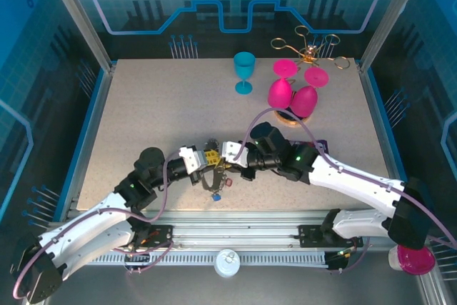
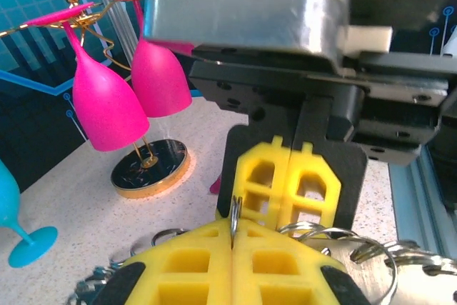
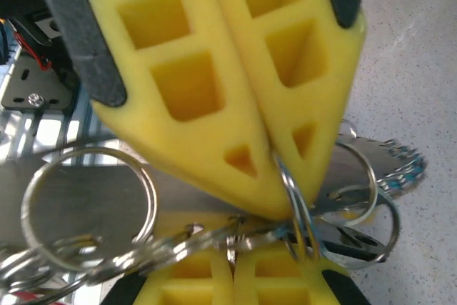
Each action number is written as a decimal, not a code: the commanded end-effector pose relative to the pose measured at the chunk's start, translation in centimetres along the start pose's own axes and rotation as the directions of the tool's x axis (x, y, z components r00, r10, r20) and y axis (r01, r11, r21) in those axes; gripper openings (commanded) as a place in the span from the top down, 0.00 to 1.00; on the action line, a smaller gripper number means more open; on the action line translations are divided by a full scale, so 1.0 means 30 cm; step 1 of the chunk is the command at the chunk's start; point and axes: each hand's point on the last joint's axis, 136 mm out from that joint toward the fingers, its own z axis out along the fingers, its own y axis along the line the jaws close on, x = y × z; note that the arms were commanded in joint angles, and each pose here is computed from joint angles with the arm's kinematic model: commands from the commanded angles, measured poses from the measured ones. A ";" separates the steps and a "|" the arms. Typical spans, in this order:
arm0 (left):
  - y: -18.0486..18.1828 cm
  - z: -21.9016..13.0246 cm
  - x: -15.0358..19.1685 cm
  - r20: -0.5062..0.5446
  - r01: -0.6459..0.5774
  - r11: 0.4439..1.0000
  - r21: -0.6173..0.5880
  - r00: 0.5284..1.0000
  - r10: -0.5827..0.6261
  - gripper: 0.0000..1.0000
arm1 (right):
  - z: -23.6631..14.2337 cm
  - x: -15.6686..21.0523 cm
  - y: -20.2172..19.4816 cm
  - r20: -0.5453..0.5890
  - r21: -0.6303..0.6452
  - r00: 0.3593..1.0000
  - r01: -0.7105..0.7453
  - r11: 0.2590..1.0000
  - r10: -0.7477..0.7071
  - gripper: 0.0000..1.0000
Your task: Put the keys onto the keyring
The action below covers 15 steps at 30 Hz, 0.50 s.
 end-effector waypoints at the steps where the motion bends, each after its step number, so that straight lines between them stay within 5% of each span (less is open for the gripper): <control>1: 0.022 -0.002 -0.092 0.119 -0.003 1.000 -0.026 0.993 0.006 1.00 | 0.008 -0.016 0.004 -0.024 -0.001 0.998 0.058 0.998 -0.058 1.00; 15: -0.003 -0.008 -0.052 0.072 -0.001 1.000 0.012 0.997 0.000 1.00 | -0.089 0.006 -0.115 -0.059 0.211 0.997 0.052 0.976 -0.041 1.00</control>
